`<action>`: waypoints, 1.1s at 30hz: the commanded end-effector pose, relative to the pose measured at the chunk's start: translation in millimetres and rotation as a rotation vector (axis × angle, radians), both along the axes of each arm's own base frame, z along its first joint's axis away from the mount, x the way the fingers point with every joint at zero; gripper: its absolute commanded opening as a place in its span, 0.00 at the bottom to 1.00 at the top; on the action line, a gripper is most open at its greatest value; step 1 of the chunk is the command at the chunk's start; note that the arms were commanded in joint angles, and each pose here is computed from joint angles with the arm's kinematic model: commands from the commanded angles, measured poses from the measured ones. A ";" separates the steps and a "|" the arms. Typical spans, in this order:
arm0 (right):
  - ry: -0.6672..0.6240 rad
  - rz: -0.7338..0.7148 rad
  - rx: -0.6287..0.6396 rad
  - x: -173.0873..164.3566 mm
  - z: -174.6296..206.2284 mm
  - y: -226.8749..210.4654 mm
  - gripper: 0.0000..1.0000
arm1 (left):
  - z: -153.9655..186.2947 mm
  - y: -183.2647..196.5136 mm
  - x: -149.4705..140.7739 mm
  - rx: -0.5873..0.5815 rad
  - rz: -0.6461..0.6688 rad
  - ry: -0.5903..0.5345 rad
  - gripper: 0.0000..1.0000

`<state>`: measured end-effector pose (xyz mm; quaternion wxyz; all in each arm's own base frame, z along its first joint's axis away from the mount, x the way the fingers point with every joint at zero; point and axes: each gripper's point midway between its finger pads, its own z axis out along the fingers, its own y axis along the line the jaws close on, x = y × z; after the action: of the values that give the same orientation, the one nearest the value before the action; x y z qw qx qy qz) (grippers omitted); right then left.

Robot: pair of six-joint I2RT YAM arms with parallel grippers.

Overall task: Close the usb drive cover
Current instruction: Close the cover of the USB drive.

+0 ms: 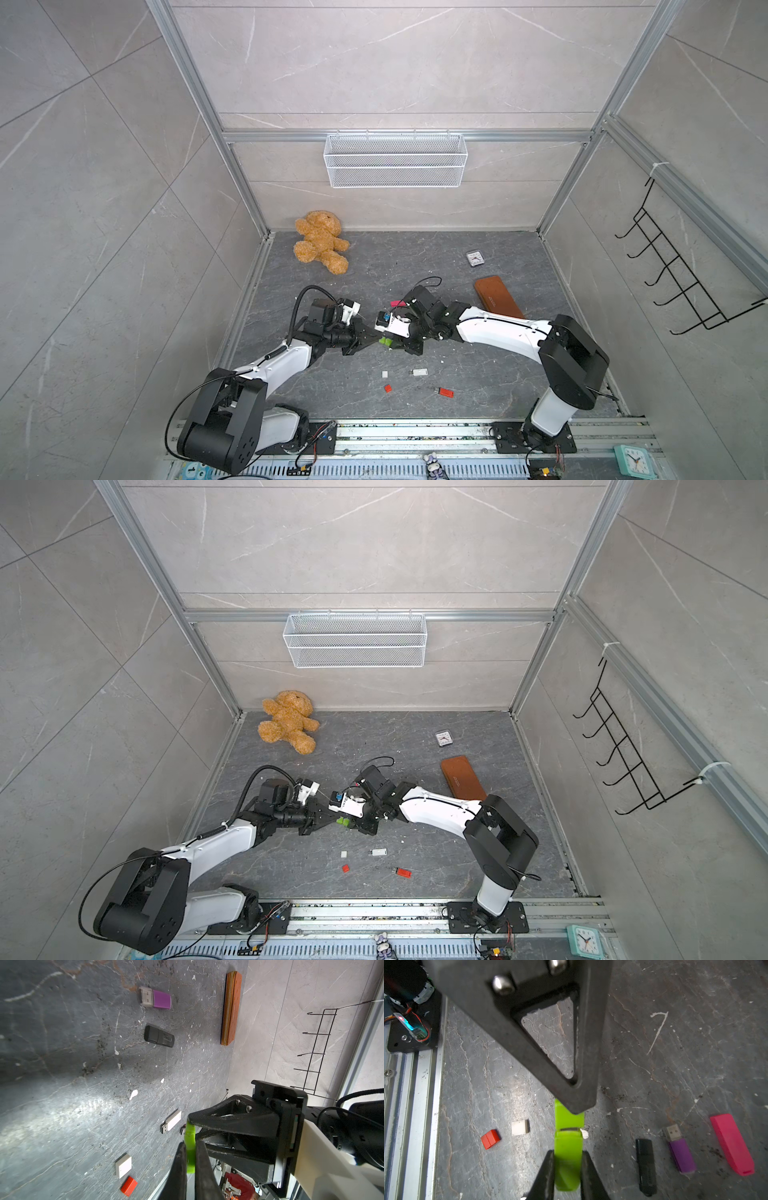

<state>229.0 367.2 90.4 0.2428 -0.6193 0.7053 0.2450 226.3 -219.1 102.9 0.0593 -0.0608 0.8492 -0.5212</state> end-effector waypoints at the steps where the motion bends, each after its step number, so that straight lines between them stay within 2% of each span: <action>1: -0.080 0.092 0.201 8.2 53.3 43.7 0.13 | 9.8 -9.8 -3.1 -0.018 -0.056 -0.031 0.03; 7: -0.061 0.093 0.195 12.1 54.8 49.4 0.13 | 10.6 -10.6 -4.7 -0.011 -0.062 -0.042 0.03; 18: -0.004 0.059 0.279 28.9 78.8 60.2 0.13 | 10.2 -10.4 -8.0 0.022 -0.063 -0.077 0.03; 25: 0.024 0.062 0.256 31.6 73.9 62.6 0.13 | 8.1 -10.4 -9.6 0.034 -0.062 -0.081 0.04; 27: 0.016 0.072 0.228 30.0 67.7 58.6 0.14 | 8.4 -9.7 -8.1 0.038 -0.055 -0.085 0.06; 33: -0.012 0.089 0.020 20.5 25.2 20.9 0.14 | 15.5 -4.6 -1.4 0.077 -0.030 -0.124 0.17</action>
<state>242.6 376.2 92.9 0.1941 -0.6186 0.7122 0.2692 237.3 -214.0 105.4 0.1193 -0.0535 0.8667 -0.4813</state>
